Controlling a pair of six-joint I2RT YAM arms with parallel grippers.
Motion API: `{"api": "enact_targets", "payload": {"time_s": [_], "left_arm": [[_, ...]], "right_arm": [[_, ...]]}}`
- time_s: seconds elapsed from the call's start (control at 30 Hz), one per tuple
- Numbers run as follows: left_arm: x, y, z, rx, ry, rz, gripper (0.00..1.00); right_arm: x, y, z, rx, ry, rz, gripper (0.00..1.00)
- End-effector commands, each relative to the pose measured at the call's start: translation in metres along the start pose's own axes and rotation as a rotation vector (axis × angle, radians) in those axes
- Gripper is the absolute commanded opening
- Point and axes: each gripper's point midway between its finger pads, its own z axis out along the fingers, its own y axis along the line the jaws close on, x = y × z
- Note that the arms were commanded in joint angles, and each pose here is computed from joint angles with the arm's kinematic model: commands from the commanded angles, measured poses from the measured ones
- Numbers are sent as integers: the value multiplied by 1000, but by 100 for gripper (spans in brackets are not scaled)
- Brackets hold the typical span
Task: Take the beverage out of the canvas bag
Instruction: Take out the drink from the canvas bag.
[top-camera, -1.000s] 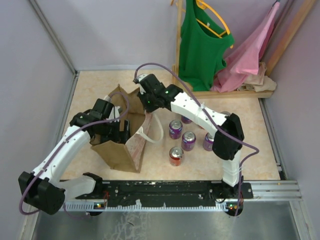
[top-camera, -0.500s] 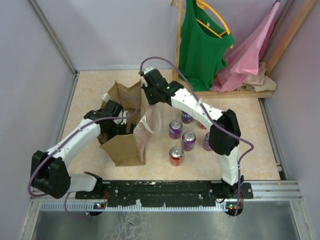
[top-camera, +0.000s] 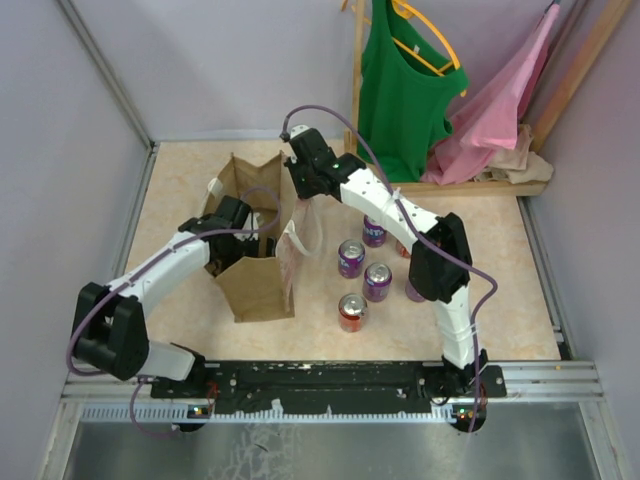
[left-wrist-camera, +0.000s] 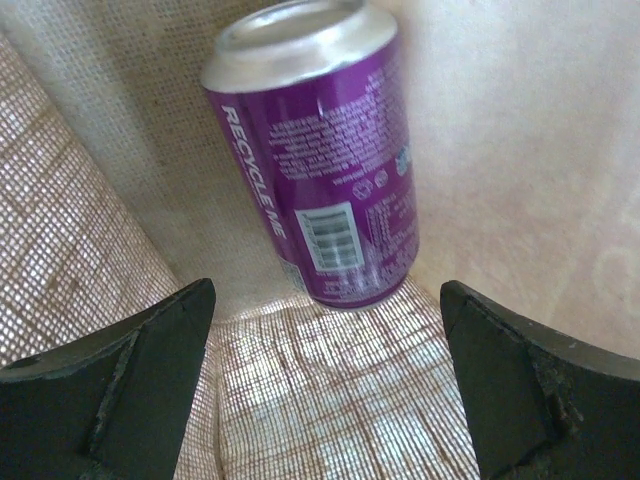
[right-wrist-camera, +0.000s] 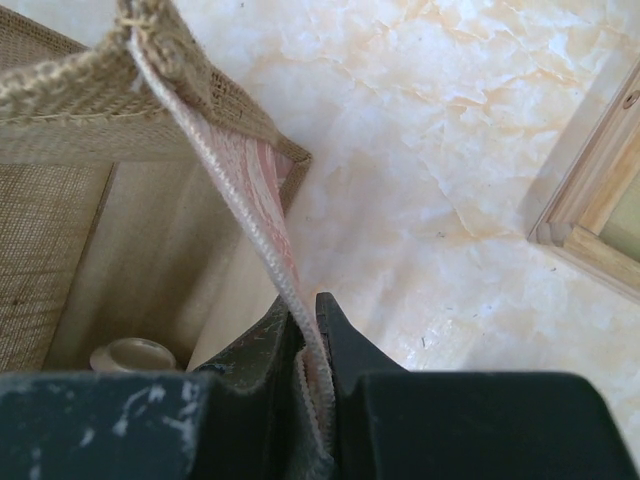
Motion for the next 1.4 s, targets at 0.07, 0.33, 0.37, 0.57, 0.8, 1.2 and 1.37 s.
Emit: {"api": "enact_targets", "payload": {"time_s": [0.07,0.33,0.37,0.57,0.8,1.2,1.37], "left_arm": [[3,27,18,-141,27,-12,100],[24,31,42,-138,148,-47,100],[28,31,45,-127,166,-51,100],[43,32,60,-113,223,-87,95],[54,31,71,-82,271,-97,49],[16,-15,36,132,132,58,0],[-57,-46,-4,185,-117,223,0]], "right_arm": [[-27,-19,-1,59,-78,-7,0],[-32,-20,-8,62,-91,-15,0],[-33,-20,-9,62,-94,-17,0],[-33,-23,-12,71,-88,-27,0],[-35,-28,-15,97,-93,-36,0],[-35,-34,-16,130,-99,-36,0],[-34,-36,-16,141,-100,-37,0]]}}
